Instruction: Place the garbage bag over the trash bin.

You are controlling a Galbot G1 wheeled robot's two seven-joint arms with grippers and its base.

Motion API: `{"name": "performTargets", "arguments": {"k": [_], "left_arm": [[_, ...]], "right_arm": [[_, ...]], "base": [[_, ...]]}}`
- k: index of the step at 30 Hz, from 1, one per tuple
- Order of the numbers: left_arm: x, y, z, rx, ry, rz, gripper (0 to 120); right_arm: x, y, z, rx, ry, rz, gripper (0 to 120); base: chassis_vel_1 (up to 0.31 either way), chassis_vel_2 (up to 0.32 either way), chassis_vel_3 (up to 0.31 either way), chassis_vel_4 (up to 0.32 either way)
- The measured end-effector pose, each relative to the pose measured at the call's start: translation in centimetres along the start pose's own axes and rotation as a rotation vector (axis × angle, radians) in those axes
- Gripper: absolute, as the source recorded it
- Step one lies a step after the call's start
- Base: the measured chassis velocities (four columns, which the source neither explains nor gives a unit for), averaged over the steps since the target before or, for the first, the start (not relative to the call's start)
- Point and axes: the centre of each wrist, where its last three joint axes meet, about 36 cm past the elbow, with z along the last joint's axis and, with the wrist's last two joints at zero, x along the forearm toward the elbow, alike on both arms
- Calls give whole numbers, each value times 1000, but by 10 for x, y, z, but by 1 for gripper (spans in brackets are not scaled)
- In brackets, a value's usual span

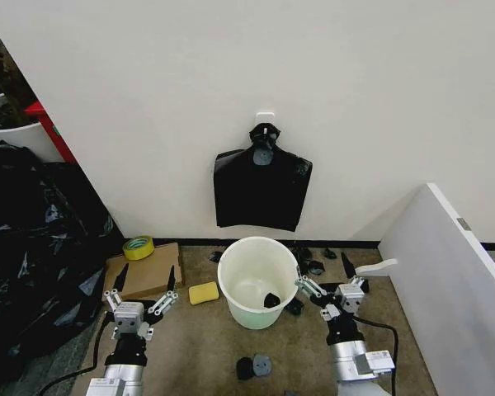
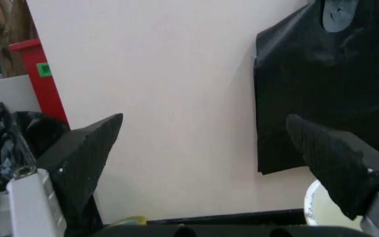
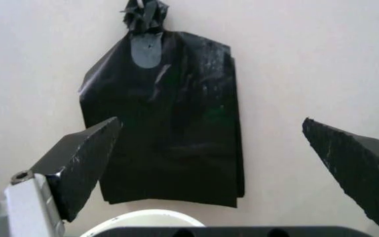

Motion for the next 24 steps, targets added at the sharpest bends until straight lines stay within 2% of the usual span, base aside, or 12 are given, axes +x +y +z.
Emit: {"name": "performTargets", "arguments": {"k": [9,14,18,22,24], "left_arm": [[5,-1,0,-5,3,-4,97],[8,-3,0,-9,7,-12,97],[9,-4,0,-11,7,-17,97],[13,-6,0,-16,11,-23,97],[13,-6,0,-17,11,-24,97]], "right_arm": [[-41,-9,5,-95,6,-112,100],[-88,-1,10,-187,22,-224,100],[-116,4,15,-186,13,-253,100],[-164,10,23,-166,-5,-265,100],[-171,10,24,-164,-5,-263,100]], "base": [[0,0,0,0],[0,0,0,0],[0,0,0,0],[0,0,0,0],[0,0,0,0]]}}
